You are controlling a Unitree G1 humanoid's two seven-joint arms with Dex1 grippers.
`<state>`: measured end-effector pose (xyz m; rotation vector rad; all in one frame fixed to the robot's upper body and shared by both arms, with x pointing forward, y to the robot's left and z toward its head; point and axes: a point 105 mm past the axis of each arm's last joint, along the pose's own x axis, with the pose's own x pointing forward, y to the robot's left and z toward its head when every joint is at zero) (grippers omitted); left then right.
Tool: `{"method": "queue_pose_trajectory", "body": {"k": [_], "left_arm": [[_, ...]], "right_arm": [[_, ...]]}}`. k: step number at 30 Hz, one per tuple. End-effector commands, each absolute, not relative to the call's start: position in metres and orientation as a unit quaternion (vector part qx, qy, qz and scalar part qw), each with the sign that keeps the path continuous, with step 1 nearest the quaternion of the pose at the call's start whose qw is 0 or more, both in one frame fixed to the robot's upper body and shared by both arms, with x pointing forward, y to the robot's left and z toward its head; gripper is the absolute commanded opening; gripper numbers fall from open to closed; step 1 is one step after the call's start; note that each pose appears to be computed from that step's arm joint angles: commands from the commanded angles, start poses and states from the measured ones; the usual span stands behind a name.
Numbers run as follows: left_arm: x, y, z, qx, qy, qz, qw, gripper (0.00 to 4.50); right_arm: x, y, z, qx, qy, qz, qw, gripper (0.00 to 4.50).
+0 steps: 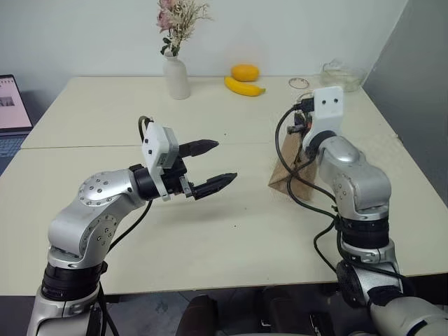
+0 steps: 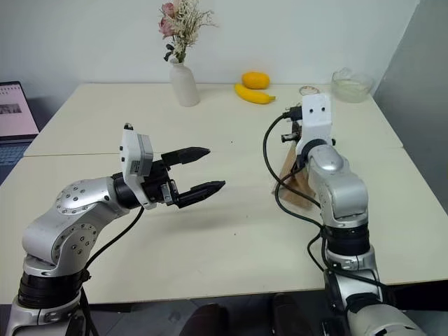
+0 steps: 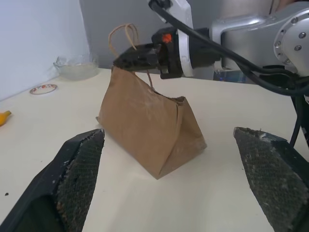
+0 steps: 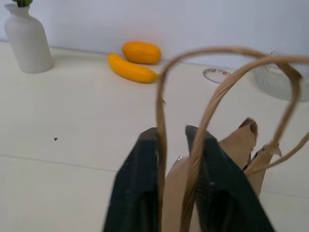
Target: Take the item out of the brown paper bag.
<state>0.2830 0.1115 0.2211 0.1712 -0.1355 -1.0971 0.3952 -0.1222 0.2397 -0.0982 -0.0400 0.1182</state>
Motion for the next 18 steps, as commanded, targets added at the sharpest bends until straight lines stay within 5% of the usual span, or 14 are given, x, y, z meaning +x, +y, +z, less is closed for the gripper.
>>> {"method": "queue_pose_trajectory", "body": {"k": [1, 9, 18], "left_arm": [[0.278, 0.112, 0.23, 0.095, -0.084, -0.52, 0.845, 4.5], [0.28, 0.113, 0.229, 0.095, -0.084, -0.513, 0.849, 4.5], [0.286, 0.127, 0.219, 0.086, -0.072, -0.472, 0.874, 4.5]], "right_arm": [[0.394, -0.119, 0.259, -0.032, -0.052, 0.073, 0.995, 0.01], [0.39, -0.116, 0.268, -0.029, -0.037, 0.163, 0.985, 0.01], [0.369, -0.127, 0.286, -0.217, -0.003, 0.351, 0.911, 0.01]]}}
